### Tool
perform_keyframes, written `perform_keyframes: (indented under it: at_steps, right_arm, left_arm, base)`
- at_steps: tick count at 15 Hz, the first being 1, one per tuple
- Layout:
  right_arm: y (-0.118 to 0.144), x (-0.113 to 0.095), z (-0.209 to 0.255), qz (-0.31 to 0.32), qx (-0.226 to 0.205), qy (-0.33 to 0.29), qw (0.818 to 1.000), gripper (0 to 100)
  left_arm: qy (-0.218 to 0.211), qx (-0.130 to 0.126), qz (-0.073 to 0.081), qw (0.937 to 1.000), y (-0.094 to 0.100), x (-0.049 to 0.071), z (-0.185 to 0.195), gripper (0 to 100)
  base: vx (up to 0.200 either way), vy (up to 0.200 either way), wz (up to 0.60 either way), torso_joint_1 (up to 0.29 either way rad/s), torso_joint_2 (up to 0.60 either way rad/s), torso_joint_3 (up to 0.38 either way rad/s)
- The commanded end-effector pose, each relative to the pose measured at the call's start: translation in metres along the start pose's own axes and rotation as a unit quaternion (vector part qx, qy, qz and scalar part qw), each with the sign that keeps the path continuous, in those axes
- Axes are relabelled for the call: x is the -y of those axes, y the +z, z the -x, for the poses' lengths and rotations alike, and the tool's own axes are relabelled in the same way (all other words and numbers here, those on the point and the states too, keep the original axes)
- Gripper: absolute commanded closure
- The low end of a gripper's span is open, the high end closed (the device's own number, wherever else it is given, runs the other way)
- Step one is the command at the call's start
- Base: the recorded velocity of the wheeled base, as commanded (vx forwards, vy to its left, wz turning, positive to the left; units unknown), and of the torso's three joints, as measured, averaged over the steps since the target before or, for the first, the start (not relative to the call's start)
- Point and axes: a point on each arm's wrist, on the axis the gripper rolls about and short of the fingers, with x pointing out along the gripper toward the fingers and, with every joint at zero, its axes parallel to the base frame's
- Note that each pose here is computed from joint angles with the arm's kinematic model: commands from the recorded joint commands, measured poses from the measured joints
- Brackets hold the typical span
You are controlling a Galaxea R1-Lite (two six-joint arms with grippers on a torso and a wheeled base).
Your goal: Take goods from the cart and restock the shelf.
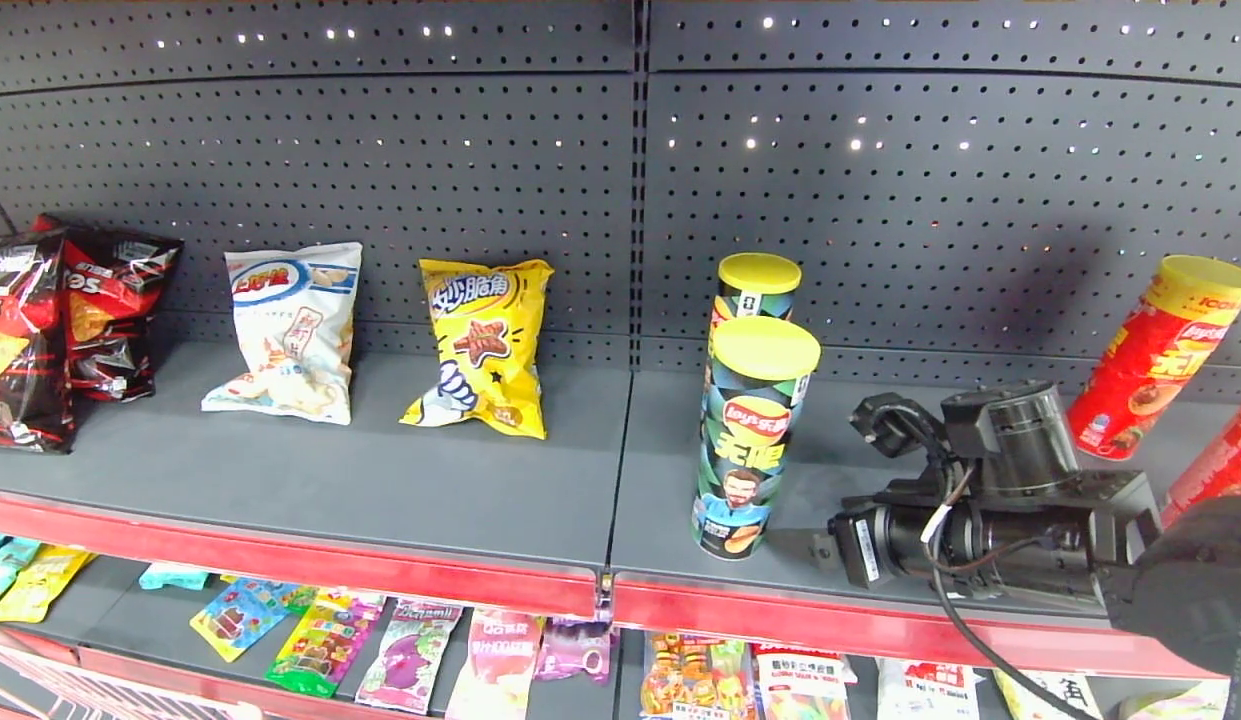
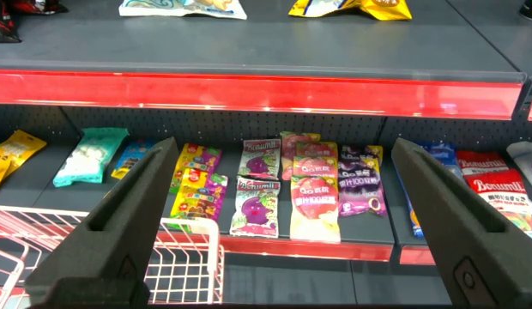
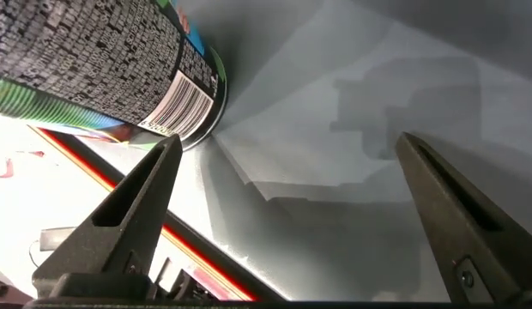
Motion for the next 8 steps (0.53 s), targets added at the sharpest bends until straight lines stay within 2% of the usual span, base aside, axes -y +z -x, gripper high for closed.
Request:
perform_keyframes:
  at_steps: [1, 5, 8]
  right_arm:
    - [-0.002, 0.0, 0.0, 0.0, -0.003, 0.0, 1.0, 0]
    - [-0.006, 0.005, 0.009, -0.006, -0.001, -0.009, 1.0, 0]
    - [-0.005, 0.009, 0.039, -0.007, 0.036, -0.019, 0.999, 0]
  left_arm:
    - [0.0, -0.001, 0.0, 1.0, 0.0, 0.0, 0.0, 0]
    - [0.0, -0.001, 0.0, 1.0, 0.0, 0.0, 0.0, 0]
    - [0.0, -0.001, 0.0, 1.0, 0.0, 0.0, 0.0, 0]
  base:
    - [0.0, 0.0, 0.0, 0.0, 0.0, 0.0]
    - [0.0, 0.0, 0.0, 0.0, 0.0, 0.0]
    - [0.0, 0.0, 0.0, 0.0, 0.0, 0.0]
